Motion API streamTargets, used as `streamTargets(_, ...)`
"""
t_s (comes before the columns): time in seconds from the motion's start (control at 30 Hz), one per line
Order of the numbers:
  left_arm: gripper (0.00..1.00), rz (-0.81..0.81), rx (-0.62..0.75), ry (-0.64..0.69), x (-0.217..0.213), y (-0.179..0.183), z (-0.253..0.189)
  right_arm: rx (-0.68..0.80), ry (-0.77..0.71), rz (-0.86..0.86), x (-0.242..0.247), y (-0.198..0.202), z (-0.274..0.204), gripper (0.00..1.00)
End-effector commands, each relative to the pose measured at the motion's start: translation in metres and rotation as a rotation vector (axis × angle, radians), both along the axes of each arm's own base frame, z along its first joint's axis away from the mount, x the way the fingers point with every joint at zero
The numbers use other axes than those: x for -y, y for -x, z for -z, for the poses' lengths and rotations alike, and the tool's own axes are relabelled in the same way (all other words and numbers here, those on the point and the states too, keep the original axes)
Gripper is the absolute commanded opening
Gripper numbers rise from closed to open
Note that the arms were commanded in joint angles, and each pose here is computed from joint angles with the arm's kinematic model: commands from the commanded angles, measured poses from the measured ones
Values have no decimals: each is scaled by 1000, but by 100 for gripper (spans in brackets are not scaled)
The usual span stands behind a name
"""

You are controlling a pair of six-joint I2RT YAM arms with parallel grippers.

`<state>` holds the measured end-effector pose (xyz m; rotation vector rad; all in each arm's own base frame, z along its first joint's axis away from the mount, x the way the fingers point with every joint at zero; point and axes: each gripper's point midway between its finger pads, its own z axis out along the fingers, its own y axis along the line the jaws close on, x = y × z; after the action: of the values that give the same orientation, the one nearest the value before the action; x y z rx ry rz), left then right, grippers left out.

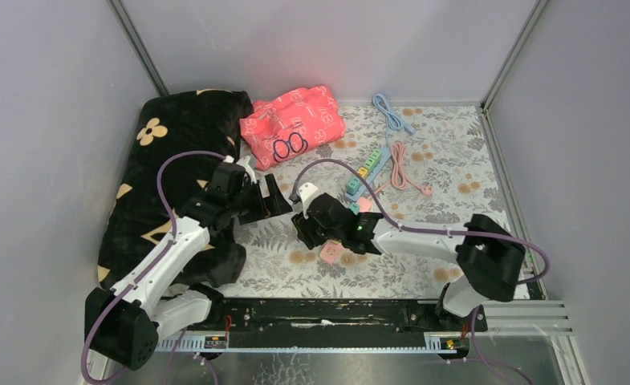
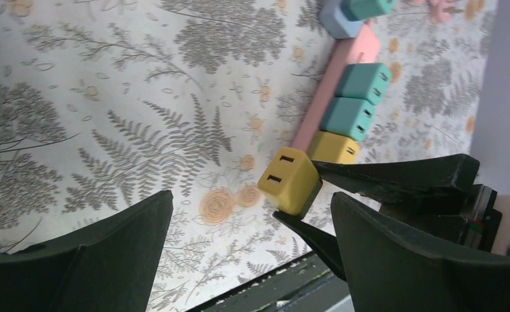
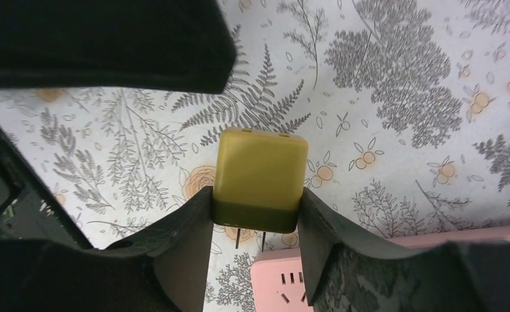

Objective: Insert the plug
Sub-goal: Adjust the plug at the center of the board.

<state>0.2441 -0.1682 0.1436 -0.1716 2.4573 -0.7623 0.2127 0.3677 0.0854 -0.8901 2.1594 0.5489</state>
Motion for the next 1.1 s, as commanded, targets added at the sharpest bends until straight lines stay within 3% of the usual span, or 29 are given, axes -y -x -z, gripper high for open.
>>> streamTargets(0.0,98,110,50,113,21,1,-34,145,-129,-104,-11,1,-49,37)
streamTargets(0.5,72,296,-2,336,54,33,-54,378,-276,-261,-1,15,-88,36)
streamTargets(0.67,68,322,-29,382,59,39,-51,436,-297,-280,2,16,-97,36)
streamTargets(1.07,60,367,-69,350,74,42,-39,483,-340,-318,0,20,-107,37)
